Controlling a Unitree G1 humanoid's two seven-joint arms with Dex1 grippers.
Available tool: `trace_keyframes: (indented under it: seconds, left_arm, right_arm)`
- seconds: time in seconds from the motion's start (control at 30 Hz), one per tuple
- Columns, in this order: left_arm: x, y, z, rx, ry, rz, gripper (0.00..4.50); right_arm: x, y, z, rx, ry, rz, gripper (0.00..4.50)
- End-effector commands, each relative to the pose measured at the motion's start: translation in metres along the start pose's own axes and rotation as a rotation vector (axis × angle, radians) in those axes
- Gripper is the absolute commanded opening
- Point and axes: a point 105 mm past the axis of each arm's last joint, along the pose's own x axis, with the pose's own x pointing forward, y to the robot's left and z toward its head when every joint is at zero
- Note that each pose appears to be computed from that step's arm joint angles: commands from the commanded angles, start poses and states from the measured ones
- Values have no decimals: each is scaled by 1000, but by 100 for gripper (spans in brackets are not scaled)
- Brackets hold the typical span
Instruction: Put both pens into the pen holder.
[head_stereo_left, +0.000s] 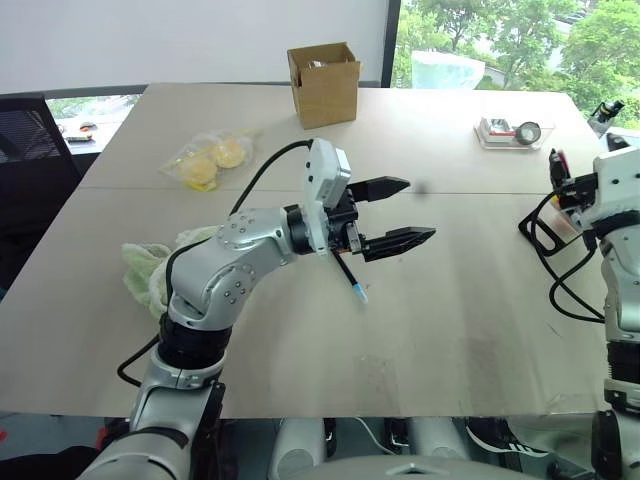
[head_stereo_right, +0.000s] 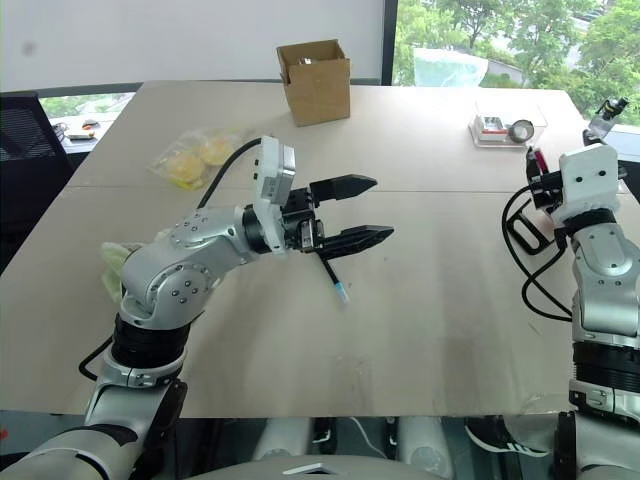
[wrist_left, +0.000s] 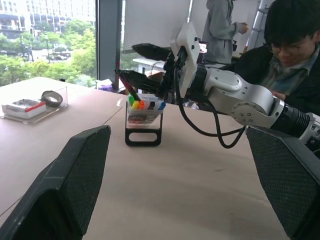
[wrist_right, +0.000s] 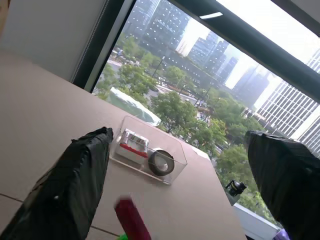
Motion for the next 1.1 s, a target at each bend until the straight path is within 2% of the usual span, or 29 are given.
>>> trace_keyframes:
  seconds: [0.03,0.13,0.23,0.3,0.37,0.53,0.6,0.8,1.03,1.1]
  left_arm:
    - [-9,2,8,39,-25,54,450]
    - [-19,12,2,39,-15,154,450]
    - [-35,27,-9,-18,22,349,450]
    - [-47,39,-23,-129,96,535,450]
    - [-59,49,-43,-245,243,716,450]
    - [-64,69,-60,-404,419,1024,450]
    - [-55,71,-66,-478,421,1051,450]
    - [-24,61,-110,-699,558,1031,450]
    - [-14,61,-135,-722,769,1011,450]
    - [-6,55,-142,-741,803,963,395]
  right_arm:
    - [1,-14,46,-6,-117,-23,442]
    - [4,1,66,32,-129,73,442]
    - [-1,40,88,137,-125,316,442]
    - [-20,74,96,240,-102,556,442]
    - [-45,100,102,250,-97,758,442]
    - [-91,121,91,217,-63,1080,442]
    - [-97,120,88,204,-65,1133,442]
    - [-100,103,73,188,-35,1183,442]
    - [-103,85,67,184,12,1120,442]
    - [-108,85,66,182,29,1113,450]
